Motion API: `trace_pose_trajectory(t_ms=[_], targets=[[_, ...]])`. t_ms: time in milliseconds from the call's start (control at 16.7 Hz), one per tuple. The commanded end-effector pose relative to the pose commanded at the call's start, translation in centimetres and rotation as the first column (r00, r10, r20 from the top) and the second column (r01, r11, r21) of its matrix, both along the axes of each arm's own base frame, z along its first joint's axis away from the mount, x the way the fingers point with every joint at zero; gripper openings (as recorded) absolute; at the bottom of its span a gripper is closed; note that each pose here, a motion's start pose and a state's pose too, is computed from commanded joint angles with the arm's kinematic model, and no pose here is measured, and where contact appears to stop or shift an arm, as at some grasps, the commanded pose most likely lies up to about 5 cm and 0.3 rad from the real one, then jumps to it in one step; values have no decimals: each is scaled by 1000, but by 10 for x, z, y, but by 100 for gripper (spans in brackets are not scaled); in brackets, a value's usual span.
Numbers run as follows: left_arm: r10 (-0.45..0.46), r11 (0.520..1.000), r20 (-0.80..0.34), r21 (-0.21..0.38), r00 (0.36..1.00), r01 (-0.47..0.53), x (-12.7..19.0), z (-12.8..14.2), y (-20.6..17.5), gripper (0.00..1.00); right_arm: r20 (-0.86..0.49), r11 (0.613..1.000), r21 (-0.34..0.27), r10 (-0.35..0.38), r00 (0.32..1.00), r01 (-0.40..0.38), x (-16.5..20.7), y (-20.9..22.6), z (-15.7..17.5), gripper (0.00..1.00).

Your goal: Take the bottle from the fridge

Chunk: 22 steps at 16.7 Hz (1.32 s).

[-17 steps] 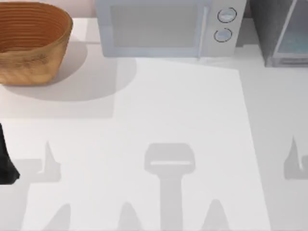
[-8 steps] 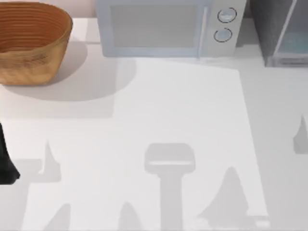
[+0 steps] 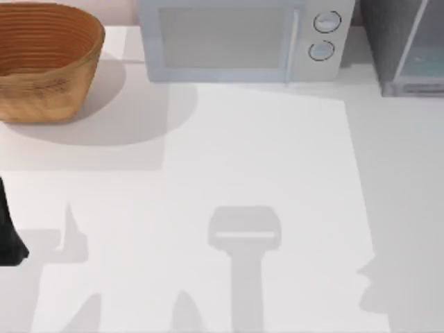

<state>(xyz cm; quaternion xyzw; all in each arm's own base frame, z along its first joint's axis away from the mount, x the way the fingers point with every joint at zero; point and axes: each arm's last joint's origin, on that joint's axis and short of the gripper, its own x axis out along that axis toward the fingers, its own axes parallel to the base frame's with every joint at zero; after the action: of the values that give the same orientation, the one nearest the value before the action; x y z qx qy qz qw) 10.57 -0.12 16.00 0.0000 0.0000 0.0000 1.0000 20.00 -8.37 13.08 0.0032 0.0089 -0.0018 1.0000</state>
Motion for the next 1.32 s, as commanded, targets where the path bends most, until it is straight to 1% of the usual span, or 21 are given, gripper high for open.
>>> trace_pose_trajectory(t_ms=[300, 720, 840, 1020, 1320], targets=[[0, 1000, 0, 0, 1000, 0, 0, 0, 0, 100, 14, 1000, -5, 3, 1000, -3, 4, -17, -19, 100], [0, 1000, 0, 0, 1000, 0, 0, 0, 0, 100, 14, 1000, -4, 6, 1000, -6, 5, -17, -21, 100], [0, 1000, 0, 0, 1000, 0, 0, 0, 0, 100, 12, 1000, -3, 9, 1000, -9, 14, -19, -23, 100], [0, 1000, 0, 0, 1000, 0, 0, 0, 0, 100, 14, 1000, -4, 7, 1000, -7, 49, -23, -25, 100], [0, 1000, 0, 0, 1000, 0, 0, 0, 0, 100, 37, 1000, -12, -1, 999, 2, 137, -21, -24, 100]])
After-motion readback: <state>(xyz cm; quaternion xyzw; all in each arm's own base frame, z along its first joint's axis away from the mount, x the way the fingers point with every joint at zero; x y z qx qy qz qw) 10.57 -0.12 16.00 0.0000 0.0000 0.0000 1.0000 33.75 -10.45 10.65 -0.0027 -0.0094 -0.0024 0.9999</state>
